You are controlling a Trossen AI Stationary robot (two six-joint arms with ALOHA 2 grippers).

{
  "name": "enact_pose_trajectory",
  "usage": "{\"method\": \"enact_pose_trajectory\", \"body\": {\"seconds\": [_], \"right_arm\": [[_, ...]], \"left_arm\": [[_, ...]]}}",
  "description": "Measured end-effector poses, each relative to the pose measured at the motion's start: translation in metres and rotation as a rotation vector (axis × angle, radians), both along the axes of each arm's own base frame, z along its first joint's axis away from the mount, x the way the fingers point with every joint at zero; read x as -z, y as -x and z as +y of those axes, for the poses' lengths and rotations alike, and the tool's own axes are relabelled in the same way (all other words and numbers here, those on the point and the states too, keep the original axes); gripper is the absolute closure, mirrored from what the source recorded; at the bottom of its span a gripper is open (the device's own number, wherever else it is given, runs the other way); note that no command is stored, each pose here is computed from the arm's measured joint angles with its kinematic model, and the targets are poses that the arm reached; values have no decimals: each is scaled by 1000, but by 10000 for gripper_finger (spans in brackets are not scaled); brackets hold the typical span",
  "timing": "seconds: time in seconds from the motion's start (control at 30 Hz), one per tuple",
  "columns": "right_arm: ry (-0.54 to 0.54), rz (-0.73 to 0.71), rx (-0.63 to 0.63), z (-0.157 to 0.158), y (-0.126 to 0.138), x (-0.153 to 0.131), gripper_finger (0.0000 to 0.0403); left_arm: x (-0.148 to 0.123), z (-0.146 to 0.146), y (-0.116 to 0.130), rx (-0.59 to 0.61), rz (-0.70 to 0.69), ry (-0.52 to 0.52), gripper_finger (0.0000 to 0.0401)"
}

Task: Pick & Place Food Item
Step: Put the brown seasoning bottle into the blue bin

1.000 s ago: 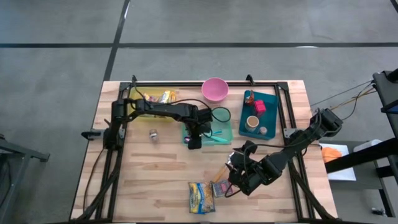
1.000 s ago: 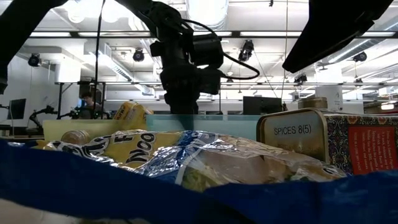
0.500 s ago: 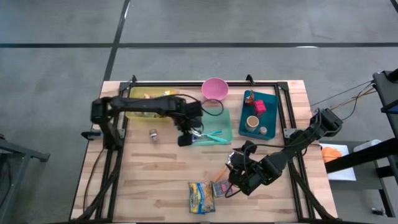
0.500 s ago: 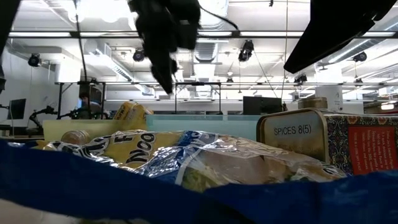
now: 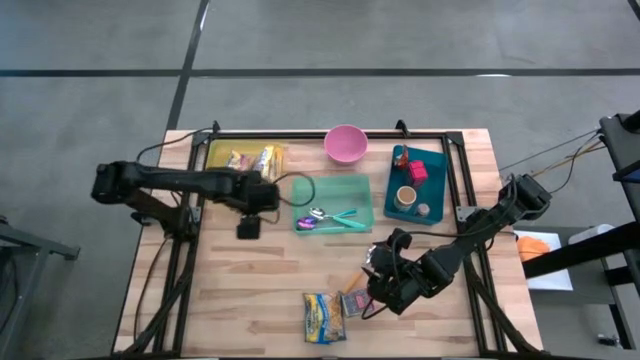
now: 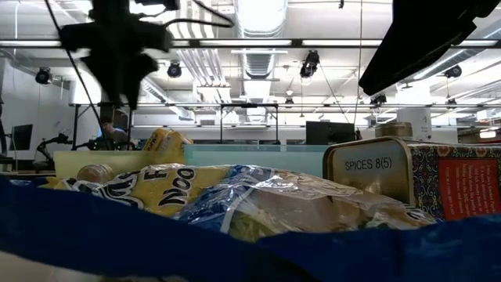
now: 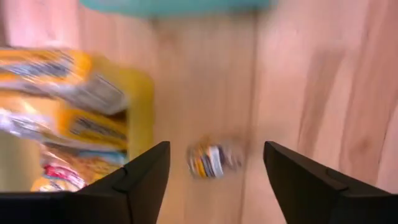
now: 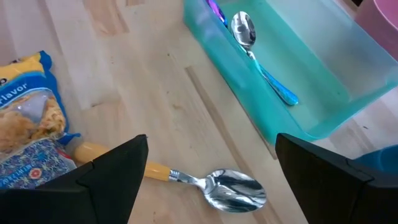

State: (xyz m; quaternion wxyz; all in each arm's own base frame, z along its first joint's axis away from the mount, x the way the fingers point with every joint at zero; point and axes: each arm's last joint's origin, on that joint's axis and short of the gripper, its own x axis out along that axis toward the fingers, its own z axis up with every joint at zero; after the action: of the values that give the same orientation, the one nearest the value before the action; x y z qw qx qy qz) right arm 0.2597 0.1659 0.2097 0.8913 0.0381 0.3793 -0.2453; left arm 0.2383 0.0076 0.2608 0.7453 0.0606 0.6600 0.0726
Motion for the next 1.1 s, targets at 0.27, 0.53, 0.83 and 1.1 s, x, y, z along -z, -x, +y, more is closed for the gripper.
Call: {"method": "enact_pose_trajectory", "body": {"seconds": [0.27, 0.53, 0.83, 1.1], "right_arm": [[-11, -19, -2, 1, -2, -2, 53], [-21, -40, -3, 2, -4, -3, 53], [-25, -45, -2, 2, -4, -3, 53], [-57, -45, -14, 4, -5, -3, 53]], "left_arm": [[38, 10, 26, -568, 34, 39, 199], [59, 36, 33, -1115, -63, 110, 236], [70, 52, 39, -1268, -36, 255, 209], [72, 52, 40, -1344, -45, 244, 101]]}}
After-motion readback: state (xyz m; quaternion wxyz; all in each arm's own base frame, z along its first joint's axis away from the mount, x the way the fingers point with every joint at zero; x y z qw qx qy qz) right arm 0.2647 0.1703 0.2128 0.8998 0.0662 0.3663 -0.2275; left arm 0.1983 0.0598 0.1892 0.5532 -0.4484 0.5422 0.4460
